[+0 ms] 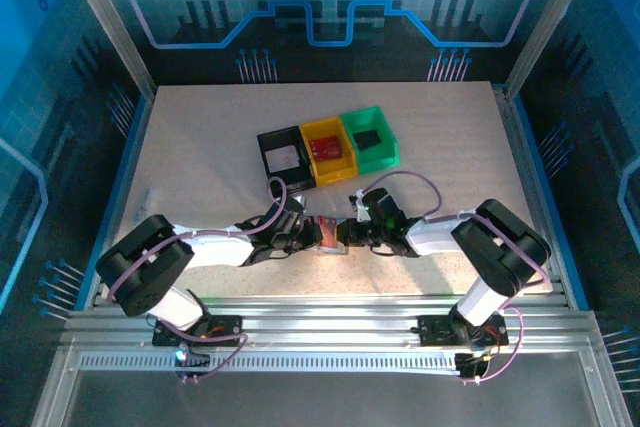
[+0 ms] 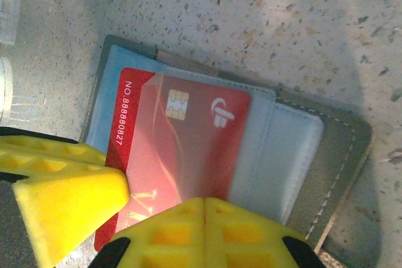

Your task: Take the credit cards out of the card holder

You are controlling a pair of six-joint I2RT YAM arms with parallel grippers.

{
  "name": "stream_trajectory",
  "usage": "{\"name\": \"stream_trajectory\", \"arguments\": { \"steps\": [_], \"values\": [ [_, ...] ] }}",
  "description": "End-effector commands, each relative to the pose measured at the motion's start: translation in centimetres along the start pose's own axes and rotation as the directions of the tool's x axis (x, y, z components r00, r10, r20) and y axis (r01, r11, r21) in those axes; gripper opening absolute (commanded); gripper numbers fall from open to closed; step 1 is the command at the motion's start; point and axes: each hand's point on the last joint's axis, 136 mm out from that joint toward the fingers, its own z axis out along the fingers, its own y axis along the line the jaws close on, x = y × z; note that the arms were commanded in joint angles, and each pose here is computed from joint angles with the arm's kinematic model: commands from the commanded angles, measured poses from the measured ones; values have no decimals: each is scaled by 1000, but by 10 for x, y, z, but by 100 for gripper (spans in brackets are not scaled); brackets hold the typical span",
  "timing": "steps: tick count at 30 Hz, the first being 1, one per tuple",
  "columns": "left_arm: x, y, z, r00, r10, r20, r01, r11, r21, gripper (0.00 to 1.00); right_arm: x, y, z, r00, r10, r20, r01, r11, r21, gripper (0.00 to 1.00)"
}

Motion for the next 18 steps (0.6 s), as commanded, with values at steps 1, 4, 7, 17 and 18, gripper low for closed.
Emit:
{"name": "stream_trajectory", "arguments": {
  "steps": [1,4,7,17,18],
  "values": [
    [11,22,3,1000,-11,-21,10,998,-68,0,8,-18,2,1000,13,-3,-13,997,82,0],
    [8,23,-1,1000,0,-8,-1,997,-81,0,12,-32,-2,1000,27,1,-27,988,151,0],
    [6,24,-4,1000,14,3,-14,996,-89,0,13,-42,-6,999,40,16,-42,979,201,0],
    [1,25,-9,1000,15,21,-13,996,-85,0,19,-45,-3,999,48,4,-48,979,199,0],
    [0,25,-10,1000,13,24,-11,996,-86,0,19,-45,-4,999,47,6,-47,979,197,0]
  ]
}}
